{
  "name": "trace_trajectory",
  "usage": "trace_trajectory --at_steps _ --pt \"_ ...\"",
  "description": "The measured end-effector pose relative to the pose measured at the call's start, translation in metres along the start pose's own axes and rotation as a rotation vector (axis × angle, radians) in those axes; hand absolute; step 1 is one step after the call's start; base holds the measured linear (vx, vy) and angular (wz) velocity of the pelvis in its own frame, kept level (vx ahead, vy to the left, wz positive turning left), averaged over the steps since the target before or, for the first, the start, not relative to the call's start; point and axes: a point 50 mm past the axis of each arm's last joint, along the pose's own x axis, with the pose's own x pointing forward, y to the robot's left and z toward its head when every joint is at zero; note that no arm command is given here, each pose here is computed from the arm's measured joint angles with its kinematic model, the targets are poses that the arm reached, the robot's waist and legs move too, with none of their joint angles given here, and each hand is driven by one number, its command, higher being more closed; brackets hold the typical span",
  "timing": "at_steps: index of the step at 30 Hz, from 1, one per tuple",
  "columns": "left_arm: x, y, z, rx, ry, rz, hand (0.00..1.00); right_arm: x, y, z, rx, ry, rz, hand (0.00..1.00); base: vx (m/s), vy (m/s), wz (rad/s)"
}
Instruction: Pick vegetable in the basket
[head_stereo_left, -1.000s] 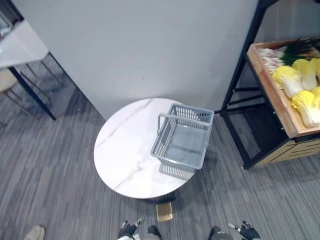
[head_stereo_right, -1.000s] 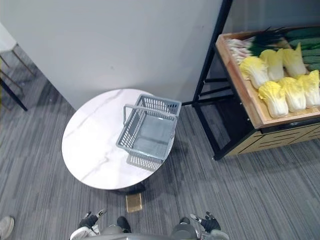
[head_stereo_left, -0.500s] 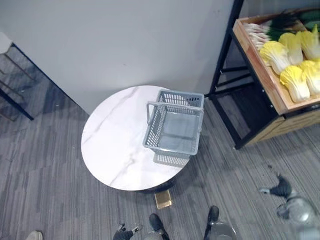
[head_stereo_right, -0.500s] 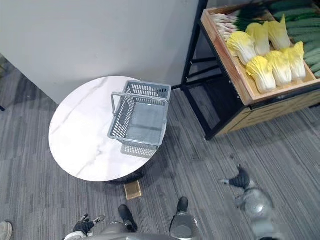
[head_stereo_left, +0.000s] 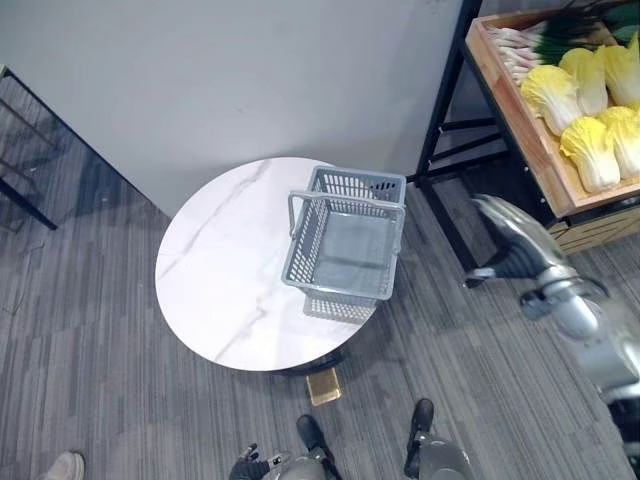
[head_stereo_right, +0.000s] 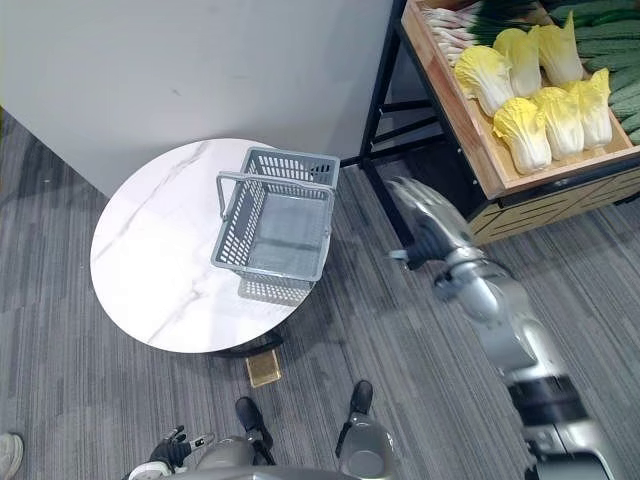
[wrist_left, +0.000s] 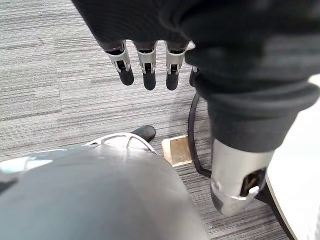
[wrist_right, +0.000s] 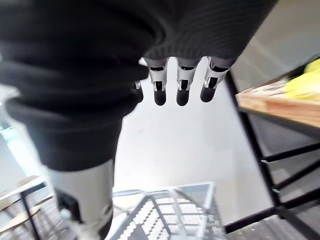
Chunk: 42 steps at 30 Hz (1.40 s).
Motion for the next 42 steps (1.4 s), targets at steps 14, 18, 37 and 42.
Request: trace_trajectory --at_steps 14,18,37,42 --pt "0.004 -0.004 0.018 -0.033 -0.044 -0.001 0.00 0.095 -0.029 0.011 -0.109 -0.003 0.052 0.00 0.01 -0.011 0.11" --pt "0.006 -0.005 0.027 -0.070 -0.074 0.006 0.00 0.112 -0.044 0.007 -0.105 0.058 0.022 0.00 0.06 -0.009 0.12" --pt "0.007 -0.011 0.051 -0.052 -0.163 0.028 0.00 0.143 -0.070 -0.001 0.045 0.241 -0.112 0.00 0.05 -0.003 0.05" --pt "0.008 -0.014 0.058 -0.033 -0.184 0.024 0.00 0.146 -0.075 -0.003 0.077 0.263 -0.128 0.00 0.02 -0.001 0.00"
